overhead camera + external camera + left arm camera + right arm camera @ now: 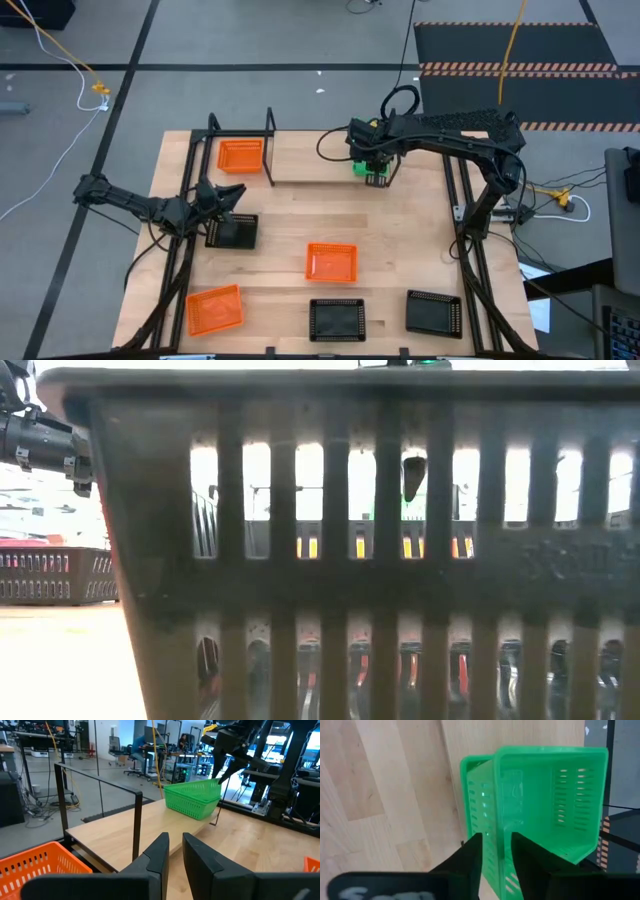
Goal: Stack baskets on shelf by color
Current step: Stack the green bin on top of the green bins on the shelf, then put the bottom right orange bin on the shelf
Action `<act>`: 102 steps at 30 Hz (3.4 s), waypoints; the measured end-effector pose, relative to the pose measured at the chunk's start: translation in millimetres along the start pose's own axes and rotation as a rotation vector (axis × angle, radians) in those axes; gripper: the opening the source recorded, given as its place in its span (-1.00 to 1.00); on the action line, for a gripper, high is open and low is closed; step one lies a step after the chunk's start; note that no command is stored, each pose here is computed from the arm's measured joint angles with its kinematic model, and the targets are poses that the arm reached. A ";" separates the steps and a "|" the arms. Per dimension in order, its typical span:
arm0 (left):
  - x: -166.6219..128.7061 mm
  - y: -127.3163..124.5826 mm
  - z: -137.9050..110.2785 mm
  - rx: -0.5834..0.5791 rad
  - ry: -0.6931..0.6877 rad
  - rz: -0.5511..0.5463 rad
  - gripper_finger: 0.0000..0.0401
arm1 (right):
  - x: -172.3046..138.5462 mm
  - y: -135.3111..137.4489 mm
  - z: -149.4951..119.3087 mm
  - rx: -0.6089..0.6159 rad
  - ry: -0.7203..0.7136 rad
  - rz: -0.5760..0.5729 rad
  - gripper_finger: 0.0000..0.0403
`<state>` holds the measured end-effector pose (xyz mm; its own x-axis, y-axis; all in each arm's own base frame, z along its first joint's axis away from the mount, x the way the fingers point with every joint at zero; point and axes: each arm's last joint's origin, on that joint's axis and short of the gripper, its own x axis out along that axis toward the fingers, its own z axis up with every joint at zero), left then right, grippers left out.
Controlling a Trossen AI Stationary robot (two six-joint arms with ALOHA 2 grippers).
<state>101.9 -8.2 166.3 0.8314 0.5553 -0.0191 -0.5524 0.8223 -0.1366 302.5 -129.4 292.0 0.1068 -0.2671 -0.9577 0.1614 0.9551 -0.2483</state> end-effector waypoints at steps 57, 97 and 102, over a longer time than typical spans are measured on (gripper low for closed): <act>0.0 0.0 0.1 -0.008 0.000 0.000 -0.72 | 26.3 15.2 -3.5 -0.167 -0.052 -0.018 -0.63; -0.2 -2.3 2.7 -0.021 -0.012 -0.065 -0.72 | 25.5 242.1 -63.2 -1.341 -0.549 -0.034 -0.63; -0.2 -2.2 2.2 -0.029 -0.008 -0.065 -0.72 | 40.3 247.4 -58.3 -1.431 -0.525 -0.027 -0.63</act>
<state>102.9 -9.8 168.7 0.8648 0.5021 -0.0012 -0.4953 0.8528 -0.1658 289.5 103.7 183.5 0.4948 -0.0054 -0.8690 -0.8536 0.1846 -0.4872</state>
